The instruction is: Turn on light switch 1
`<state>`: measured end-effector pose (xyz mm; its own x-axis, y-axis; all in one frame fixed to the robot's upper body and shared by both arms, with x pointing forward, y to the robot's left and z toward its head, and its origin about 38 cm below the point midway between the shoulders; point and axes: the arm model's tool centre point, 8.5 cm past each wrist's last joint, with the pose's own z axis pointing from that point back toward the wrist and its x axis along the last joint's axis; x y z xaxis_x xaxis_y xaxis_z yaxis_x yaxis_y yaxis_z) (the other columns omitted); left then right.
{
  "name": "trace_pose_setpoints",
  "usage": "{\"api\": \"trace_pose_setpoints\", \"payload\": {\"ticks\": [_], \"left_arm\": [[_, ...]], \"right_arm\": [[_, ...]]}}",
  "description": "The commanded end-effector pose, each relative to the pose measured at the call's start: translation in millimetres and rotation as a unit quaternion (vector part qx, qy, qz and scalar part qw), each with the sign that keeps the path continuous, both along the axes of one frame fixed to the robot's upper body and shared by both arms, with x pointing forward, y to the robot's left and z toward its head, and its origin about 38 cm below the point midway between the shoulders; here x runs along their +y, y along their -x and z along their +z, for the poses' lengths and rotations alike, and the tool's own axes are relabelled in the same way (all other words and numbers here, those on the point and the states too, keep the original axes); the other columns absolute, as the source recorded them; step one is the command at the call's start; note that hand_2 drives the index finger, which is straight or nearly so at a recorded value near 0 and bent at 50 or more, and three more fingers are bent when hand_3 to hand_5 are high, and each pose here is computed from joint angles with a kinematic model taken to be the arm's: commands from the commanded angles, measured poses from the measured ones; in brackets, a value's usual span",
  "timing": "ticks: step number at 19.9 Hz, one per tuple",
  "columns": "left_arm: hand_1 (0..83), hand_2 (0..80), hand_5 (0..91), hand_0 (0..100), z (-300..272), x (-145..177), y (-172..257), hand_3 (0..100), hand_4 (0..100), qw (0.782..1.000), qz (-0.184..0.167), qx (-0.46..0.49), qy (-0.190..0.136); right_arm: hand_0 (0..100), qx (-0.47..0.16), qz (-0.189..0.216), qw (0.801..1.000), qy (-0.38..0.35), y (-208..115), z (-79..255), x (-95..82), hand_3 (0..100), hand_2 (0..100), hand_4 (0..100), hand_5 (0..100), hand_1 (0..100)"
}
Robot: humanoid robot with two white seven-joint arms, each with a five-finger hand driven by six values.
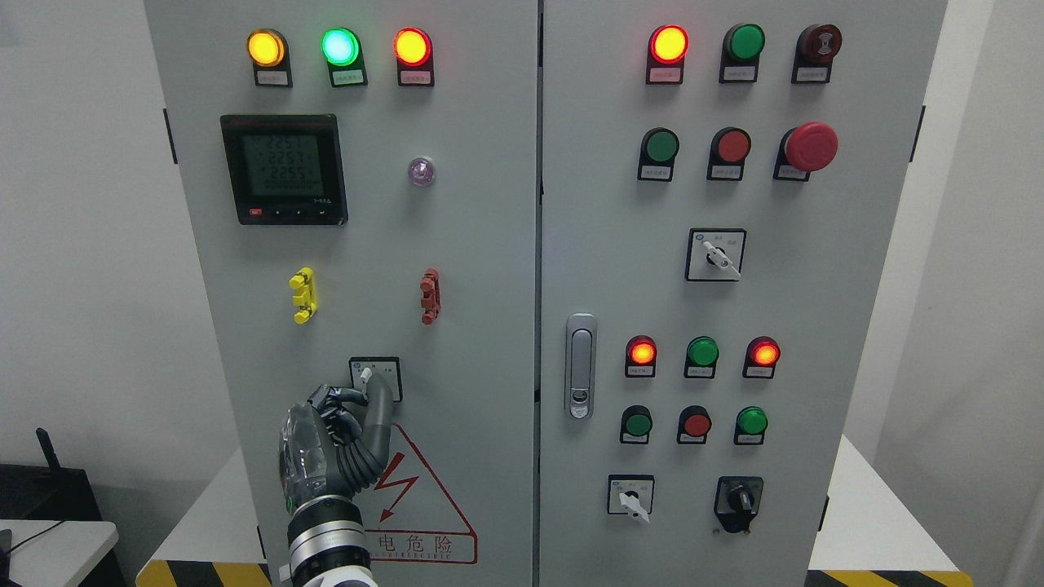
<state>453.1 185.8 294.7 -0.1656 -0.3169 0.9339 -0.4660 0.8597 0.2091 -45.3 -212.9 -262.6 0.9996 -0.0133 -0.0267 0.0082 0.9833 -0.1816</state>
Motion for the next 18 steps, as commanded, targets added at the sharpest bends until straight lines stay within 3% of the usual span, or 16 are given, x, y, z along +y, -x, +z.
{"api": "trace_pose_setpoints", "payload": {"ticks": [1,6,18], "left_arm": [[37.7,61.1,86.3,56,0.7,-0.1,0.3,99,98,1.0,0.0,-0.001,0.0],[35.7,60.8,86.5,65,0.8,-0.2,0.3,99,98,1.0,0.0,0.0,-0.001],[31.8,60.5,86.5,73,0.8,-0.5,-0.3,99,98,1.0,-0.002,0.001,0.0]], "right_arm": [[12,0.0,0.014,1.0,-0.001,-0.6,0.0,0.6,0,0,0,0,39],[12,0.0,0.014,1.0,-0.001,-0.6,0.0,0.6,0,0,0,0,39],[12,0.0,0.014,1.0,-0.002,-0.7,0.0,1.5,0,0,0,0,39]]}}
